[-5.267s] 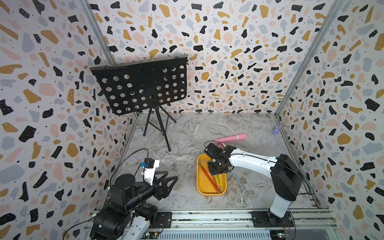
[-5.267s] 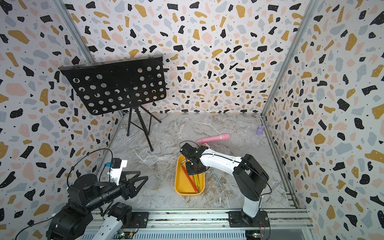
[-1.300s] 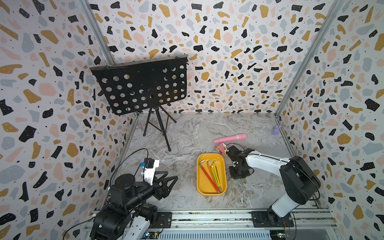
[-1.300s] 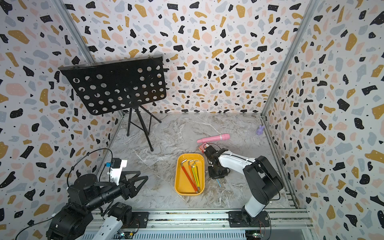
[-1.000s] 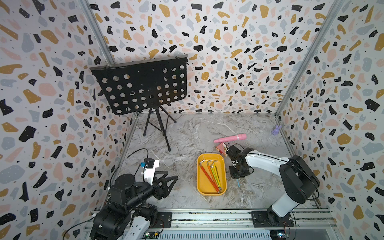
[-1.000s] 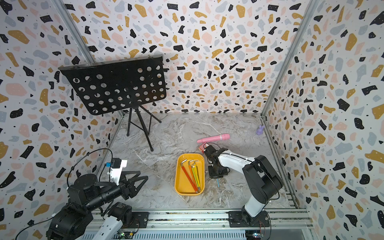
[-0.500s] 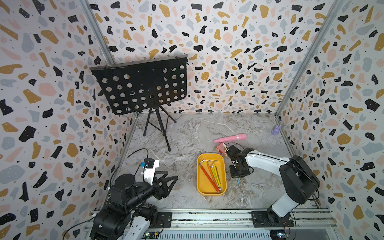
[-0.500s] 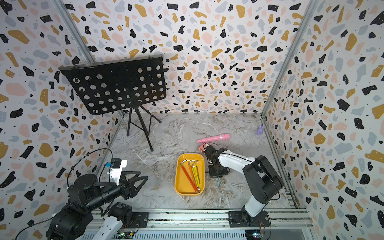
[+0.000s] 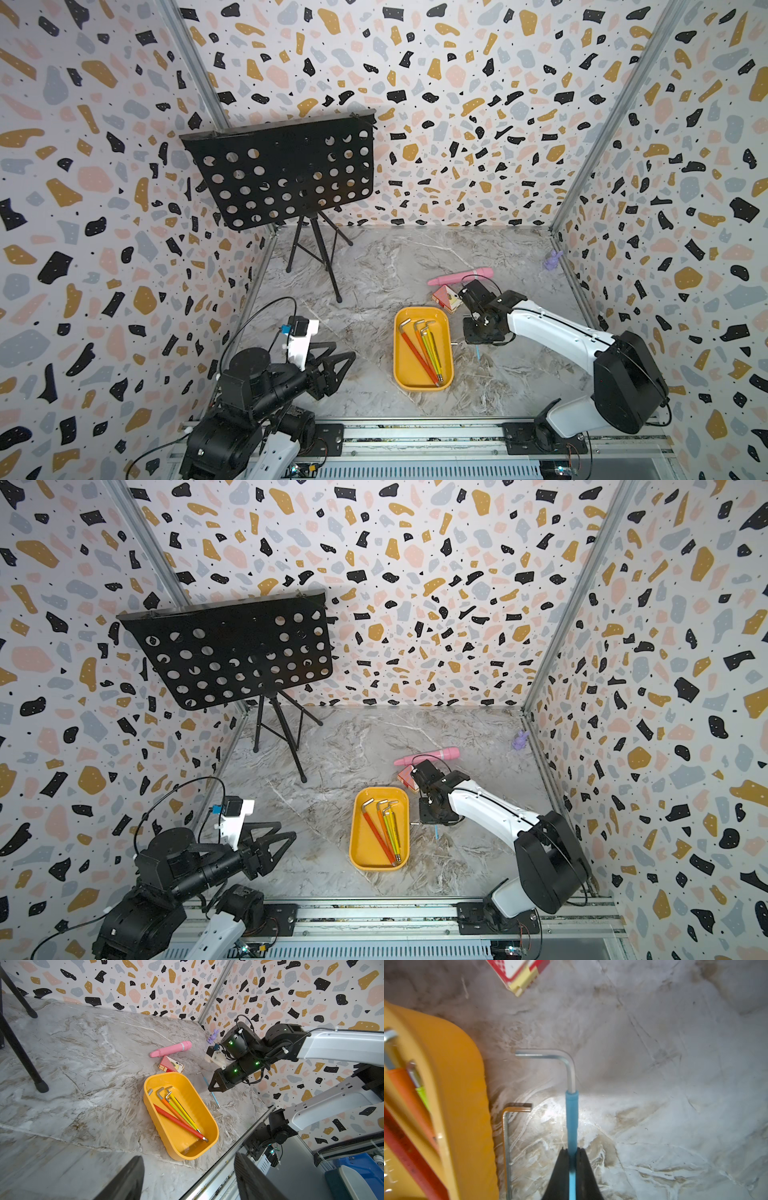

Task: Put the hex key on the desktop into the storage box
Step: Pick up the Allen key from the center of the board, then place the Allen key in the storage box.

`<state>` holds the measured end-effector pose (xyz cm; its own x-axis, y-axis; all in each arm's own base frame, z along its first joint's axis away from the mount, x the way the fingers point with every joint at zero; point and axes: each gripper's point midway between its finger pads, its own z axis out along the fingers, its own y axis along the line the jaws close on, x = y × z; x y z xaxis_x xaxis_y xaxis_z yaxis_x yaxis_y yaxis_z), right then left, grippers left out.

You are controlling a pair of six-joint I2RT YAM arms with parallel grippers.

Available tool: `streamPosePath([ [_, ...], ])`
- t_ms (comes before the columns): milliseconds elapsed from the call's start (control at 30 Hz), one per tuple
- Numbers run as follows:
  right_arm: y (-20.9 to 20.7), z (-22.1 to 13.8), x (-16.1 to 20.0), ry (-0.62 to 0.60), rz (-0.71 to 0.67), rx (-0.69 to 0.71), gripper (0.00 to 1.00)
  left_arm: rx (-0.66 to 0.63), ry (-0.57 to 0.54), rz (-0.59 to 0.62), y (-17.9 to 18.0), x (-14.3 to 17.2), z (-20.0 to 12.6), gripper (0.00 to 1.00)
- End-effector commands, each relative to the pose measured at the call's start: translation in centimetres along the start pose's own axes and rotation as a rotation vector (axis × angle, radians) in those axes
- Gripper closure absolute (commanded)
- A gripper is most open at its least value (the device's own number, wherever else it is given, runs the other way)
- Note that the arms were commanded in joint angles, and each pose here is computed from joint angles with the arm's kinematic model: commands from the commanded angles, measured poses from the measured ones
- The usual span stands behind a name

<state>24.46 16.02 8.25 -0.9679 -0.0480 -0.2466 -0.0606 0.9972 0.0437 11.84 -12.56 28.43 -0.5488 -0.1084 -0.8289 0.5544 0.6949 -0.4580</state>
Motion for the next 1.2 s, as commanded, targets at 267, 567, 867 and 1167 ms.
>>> streamPosePath([
  [267,5.6,-6.0,-0.9,-0.104,-0.073,-0.117,1.0,0.01,-0.036,0.03,-0.2,-0.9,0.1,0.28],
  [567,10.6,-5.6,0.1,-0.056,-0.08,-0.213,1.0,0.009,-0.038,0.03,-0.1,-0.9,0.1,0.28],
  [867,11.9,-2.1,0.8,0.02,-0.064,-0.201,1.0,0.009,-0.038,0.03,-0.1,-0.9,0.1,0.27],
  [1167,11.7,1.2,1.4,0.079,-0.043,-0.144,1.0,0.011,-0.038,0.03,-0.2,-0.9,0.1,0.28],
])
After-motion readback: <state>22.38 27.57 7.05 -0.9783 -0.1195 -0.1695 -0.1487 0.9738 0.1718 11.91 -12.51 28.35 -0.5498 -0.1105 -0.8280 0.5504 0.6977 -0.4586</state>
